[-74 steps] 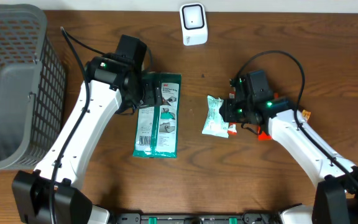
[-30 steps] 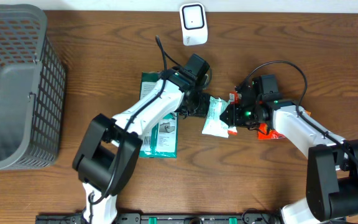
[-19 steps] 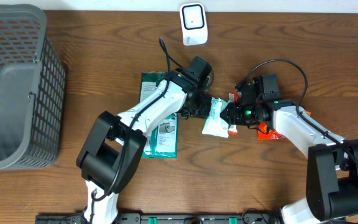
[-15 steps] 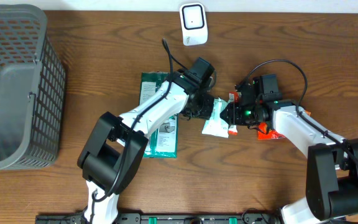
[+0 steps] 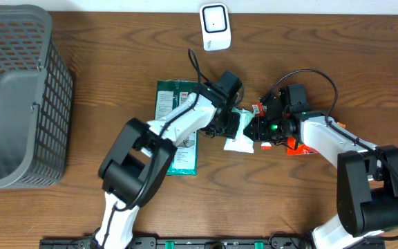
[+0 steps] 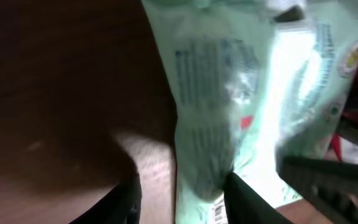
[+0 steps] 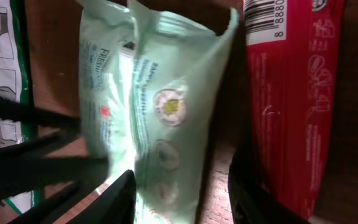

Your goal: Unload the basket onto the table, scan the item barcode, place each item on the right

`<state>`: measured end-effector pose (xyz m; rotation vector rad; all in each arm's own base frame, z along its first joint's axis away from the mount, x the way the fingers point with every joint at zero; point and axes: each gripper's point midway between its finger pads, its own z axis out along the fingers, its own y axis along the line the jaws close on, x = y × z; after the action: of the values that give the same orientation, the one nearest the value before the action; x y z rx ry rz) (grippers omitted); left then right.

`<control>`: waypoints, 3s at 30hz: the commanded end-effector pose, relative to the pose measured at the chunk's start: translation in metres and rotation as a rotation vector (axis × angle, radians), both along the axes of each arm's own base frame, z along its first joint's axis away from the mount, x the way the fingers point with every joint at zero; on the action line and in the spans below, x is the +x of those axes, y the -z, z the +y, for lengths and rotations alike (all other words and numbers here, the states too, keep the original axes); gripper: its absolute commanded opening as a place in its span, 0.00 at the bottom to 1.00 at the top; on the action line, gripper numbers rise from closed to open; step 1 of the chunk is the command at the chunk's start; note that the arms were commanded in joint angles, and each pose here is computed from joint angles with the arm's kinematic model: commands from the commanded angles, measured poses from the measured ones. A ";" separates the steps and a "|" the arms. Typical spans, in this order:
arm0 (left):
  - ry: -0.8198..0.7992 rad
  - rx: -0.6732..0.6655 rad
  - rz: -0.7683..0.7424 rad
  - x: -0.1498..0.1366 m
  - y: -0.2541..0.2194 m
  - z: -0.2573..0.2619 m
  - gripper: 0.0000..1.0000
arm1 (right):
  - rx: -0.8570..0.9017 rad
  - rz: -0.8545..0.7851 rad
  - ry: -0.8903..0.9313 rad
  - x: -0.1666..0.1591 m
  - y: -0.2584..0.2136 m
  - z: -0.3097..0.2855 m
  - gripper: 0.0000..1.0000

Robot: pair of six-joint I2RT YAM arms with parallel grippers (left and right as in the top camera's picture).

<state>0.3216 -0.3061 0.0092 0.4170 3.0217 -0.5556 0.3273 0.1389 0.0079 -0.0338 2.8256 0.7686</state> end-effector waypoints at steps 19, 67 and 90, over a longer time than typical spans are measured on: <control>-0.009 0.083 0.004 0.000 0.019 0.015 0.43 | 0.110 0.009 -0.027 -0.008 0.001 0.016 0.45; -0.231 -0.078 -0.382 0.034 -0.197 0.107 0.52 | 0.104 -0.400 -0.190 -0.006 -0.101 0.036 0.01; -0.600 0.068 -0.510 0.048 -0.243 0.272 0.92 | -0.405 -0.825 -0.360 0.039 -0.256 0.048 0.01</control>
<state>0.3721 -0.0377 0.2542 -0.3124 2.4721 -0.2677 0.3555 0.1917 0.2598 -0.7216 2.1685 0.3290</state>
